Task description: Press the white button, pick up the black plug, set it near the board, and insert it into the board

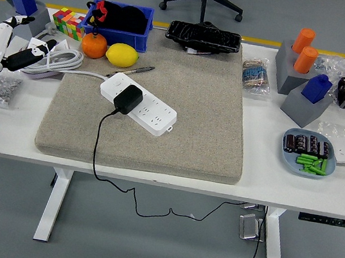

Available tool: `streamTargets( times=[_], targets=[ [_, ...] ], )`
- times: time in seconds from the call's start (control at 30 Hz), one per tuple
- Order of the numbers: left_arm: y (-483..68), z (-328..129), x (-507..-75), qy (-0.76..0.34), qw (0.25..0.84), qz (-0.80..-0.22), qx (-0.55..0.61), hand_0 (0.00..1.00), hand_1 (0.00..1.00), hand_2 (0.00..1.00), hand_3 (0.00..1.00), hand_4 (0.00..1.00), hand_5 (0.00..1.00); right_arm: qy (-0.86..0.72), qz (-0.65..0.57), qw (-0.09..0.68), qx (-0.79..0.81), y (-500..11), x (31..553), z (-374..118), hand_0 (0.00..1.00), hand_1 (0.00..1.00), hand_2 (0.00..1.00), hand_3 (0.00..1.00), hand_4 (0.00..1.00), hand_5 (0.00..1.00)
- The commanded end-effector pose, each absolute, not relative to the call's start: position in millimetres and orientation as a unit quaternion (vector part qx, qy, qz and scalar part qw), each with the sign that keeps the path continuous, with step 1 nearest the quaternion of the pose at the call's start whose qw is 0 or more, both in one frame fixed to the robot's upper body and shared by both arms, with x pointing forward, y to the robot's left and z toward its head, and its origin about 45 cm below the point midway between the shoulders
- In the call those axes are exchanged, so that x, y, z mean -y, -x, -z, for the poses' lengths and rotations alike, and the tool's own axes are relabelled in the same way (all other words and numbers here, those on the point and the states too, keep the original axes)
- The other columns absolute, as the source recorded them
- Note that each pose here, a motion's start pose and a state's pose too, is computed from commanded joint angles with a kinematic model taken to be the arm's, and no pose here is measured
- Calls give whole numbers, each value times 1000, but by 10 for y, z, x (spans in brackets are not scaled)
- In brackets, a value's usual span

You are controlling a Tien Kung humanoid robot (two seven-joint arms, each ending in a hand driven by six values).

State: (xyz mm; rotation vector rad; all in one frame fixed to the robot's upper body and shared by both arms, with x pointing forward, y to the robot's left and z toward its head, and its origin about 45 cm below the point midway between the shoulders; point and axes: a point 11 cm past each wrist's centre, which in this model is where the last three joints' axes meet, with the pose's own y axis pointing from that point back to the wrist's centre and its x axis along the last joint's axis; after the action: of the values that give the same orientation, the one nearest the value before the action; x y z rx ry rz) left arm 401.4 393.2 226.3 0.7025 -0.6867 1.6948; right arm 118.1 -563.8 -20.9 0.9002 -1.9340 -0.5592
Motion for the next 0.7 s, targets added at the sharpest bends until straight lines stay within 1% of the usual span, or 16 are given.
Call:
streamTargets(
  times=[0.17,0.2,0.4,0.43,0.7],
  targets=[
    [-3983,-2290,-3992,-296,551,-725,290,957,909,849,808,881,618,-364,227,450,783,-1178,5631,213,668,579,575,567,623,280],
    [-3979,-2298,-4000,-295,549,-726,290,960,909,849,806,884,587,-363,227,450,783,-1175,5630,215,668,579,575,568,623,280],
    [-3942,-2375,-4079,-286,538,-737,292,960,909,849,806,884,587,-360,230,452,783,-1134,5629,229,668,579,575,568,623,280],
    [-3939,-2382,-4087,-285,537,-738,292,963,910,849,805,872,569,-360,230,452,783,-1131,5628,231,668,580,575,569,623,282],
    [-3900,-2412,-4158,-282,527,-748,287,964,911,849,800,861,556,-362,231,450,783,-1148,5609,238,669,580,576,570,622,284]
  ],
)
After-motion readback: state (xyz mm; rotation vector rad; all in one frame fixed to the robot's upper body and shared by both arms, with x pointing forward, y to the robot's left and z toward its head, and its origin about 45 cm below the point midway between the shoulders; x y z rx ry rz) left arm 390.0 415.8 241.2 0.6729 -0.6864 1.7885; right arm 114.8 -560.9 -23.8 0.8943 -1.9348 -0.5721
